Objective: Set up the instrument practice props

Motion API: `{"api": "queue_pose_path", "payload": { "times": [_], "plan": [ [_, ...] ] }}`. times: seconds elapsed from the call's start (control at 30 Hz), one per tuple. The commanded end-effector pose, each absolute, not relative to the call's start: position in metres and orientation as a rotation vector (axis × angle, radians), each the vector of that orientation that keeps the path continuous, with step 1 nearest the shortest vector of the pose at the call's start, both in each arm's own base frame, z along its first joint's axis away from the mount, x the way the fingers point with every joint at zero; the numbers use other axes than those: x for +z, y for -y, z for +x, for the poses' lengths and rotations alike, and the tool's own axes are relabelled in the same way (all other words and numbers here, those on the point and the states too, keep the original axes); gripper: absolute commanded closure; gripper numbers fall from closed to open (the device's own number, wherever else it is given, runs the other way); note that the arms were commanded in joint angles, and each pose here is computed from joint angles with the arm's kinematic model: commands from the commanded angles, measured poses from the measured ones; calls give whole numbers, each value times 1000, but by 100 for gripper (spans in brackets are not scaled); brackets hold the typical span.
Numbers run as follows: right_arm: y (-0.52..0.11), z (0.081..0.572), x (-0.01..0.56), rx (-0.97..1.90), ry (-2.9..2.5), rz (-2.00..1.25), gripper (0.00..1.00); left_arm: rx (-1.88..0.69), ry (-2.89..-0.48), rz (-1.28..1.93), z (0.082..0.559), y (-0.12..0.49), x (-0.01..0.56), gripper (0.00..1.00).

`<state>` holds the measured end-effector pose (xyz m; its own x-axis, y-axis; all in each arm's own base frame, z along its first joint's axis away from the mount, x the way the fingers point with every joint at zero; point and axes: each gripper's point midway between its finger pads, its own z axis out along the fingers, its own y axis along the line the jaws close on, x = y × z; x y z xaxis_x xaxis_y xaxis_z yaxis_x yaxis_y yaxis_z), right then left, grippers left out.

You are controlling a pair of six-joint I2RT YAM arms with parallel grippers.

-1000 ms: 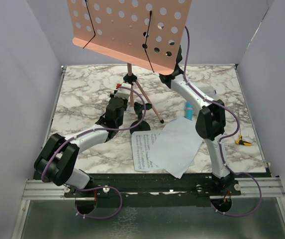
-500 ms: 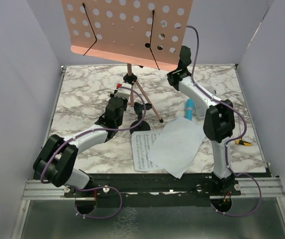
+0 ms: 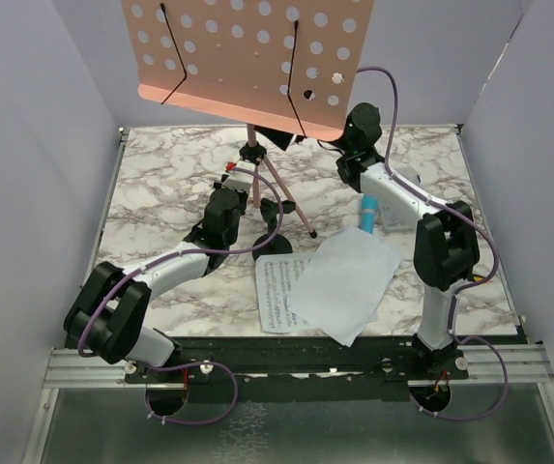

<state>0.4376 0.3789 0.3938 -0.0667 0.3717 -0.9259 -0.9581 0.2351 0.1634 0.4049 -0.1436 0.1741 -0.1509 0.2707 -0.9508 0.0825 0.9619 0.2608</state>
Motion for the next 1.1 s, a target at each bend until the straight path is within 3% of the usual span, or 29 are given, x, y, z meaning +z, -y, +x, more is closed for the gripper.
{"api": "queue_pose_path", "payload": {
  "times": [0.0, 0.27, 0.33, 0.47, 0.73, 1.07],
  "plan": [
    [-360, 439, 387, 1170, -1163, -622, 1, 315, -2151, 345, 342, 98, 51, 100],
    [-321, 432, 339, 1137, -1319, -518, 0, 184, -2089, 338, 347, 117, 79, 97],
    [-310, 428, 330, 1131, -1341, -481, 0, 150, -2070, 328, 348, 121, 88, 83],
    [-296, 418, 315, 1110, -1383, -449, 0, 93, -2031, 316, 349, 127, 104, 43],
    [-279, 391, 300, 1068, -1463, -436, 0, -71, -1913, 205, 341, 135, 151, 3],
    [-245, 339, 274, 1003, -1613, -364, 0, -294, -1835, 19, 312, 135, 172, 1]
  ]
}}
